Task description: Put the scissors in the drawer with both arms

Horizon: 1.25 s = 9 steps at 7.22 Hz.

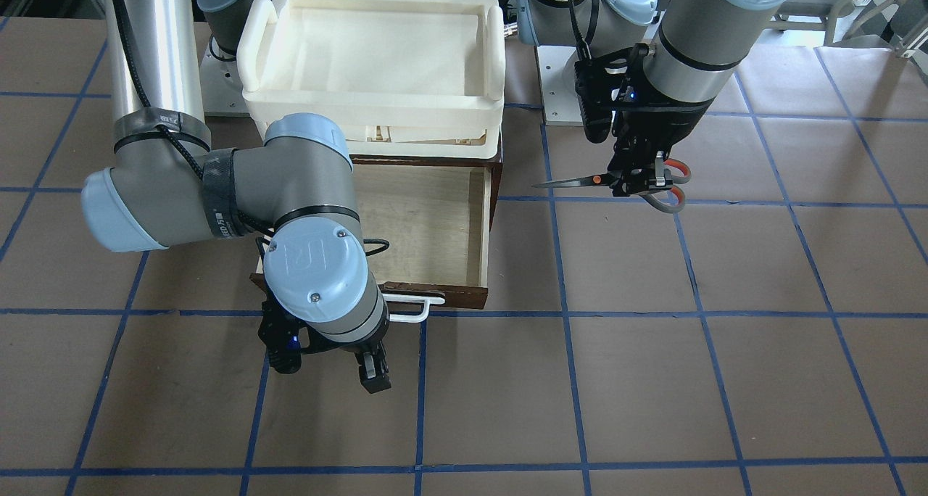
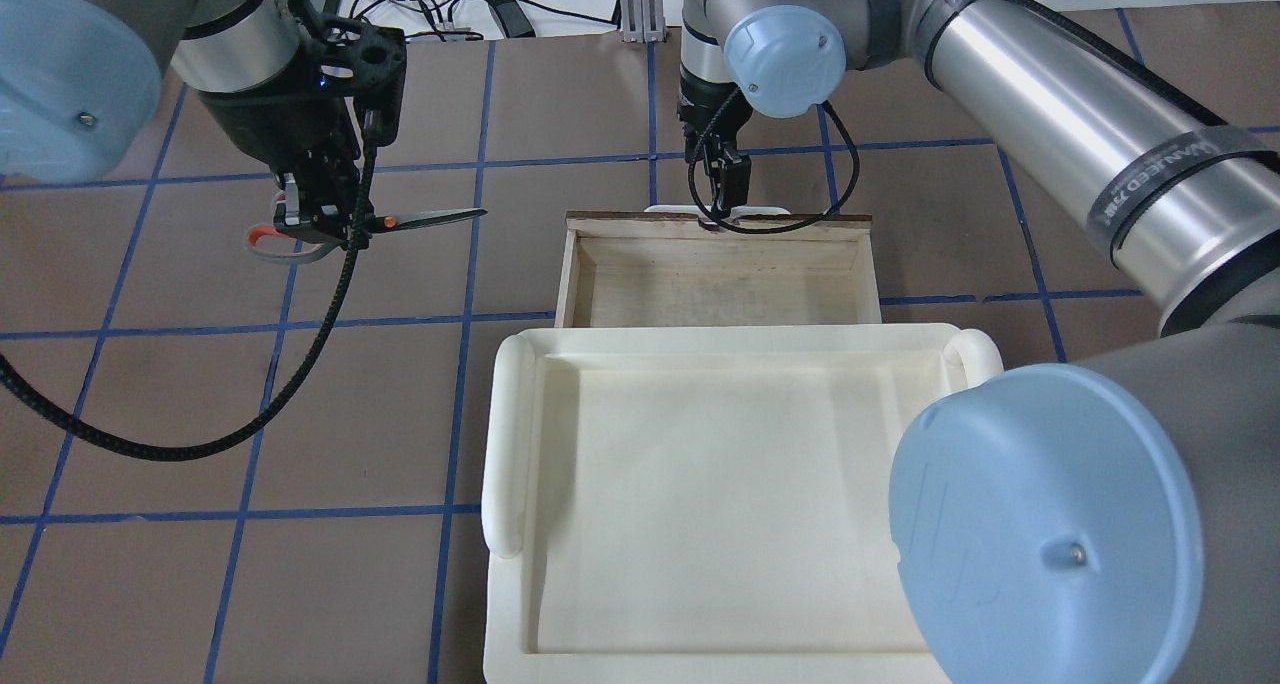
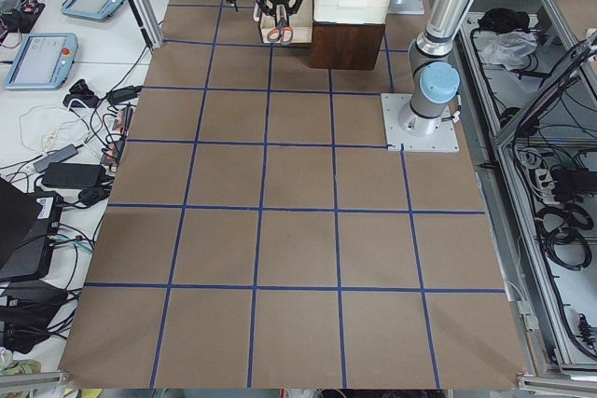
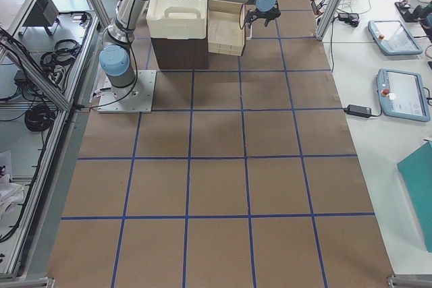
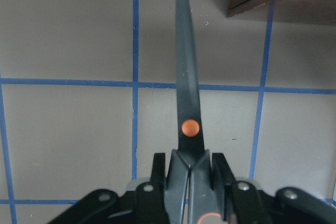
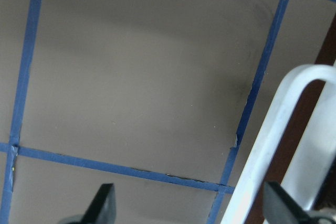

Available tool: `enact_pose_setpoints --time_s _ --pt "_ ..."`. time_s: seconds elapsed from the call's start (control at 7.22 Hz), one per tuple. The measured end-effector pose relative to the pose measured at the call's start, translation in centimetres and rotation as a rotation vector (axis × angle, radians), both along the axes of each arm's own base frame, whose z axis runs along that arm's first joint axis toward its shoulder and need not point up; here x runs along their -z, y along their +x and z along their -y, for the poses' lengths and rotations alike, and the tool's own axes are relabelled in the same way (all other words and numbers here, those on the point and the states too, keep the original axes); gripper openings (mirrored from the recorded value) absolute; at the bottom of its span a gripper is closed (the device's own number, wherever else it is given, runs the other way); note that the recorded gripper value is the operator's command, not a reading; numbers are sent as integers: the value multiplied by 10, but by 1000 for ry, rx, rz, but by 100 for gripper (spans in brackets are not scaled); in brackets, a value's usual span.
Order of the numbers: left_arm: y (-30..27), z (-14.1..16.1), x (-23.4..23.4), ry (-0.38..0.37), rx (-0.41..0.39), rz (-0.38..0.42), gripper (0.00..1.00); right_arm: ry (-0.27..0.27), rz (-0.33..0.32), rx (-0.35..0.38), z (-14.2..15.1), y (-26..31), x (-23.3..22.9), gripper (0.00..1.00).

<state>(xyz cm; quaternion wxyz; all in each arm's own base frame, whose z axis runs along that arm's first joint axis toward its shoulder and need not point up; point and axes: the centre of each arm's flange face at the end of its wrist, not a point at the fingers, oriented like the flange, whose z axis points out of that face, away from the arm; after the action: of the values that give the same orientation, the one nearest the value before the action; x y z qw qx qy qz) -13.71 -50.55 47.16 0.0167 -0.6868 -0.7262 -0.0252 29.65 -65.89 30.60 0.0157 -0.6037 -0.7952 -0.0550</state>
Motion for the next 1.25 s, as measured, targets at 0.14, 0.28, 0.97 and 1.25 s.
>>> enact_pose_setpoints --time_s 0.14,0.28,0.97,1.25 --pt "-1 1 0 1 0 -4 0 -22 -6 -11 -5 -3 -20 100" --pt "-1 2 -1 -2 2 -4 0 -42 -18 -42 -12 -7 -40 100" --pt "-84 2 -1 -13 13 -41 0 -95 -114 -657 -48 -102 -150 100" --pt "-136 5 23 4 -7 -67 0 -108 -136 -1016 -74 -128 -189 100"
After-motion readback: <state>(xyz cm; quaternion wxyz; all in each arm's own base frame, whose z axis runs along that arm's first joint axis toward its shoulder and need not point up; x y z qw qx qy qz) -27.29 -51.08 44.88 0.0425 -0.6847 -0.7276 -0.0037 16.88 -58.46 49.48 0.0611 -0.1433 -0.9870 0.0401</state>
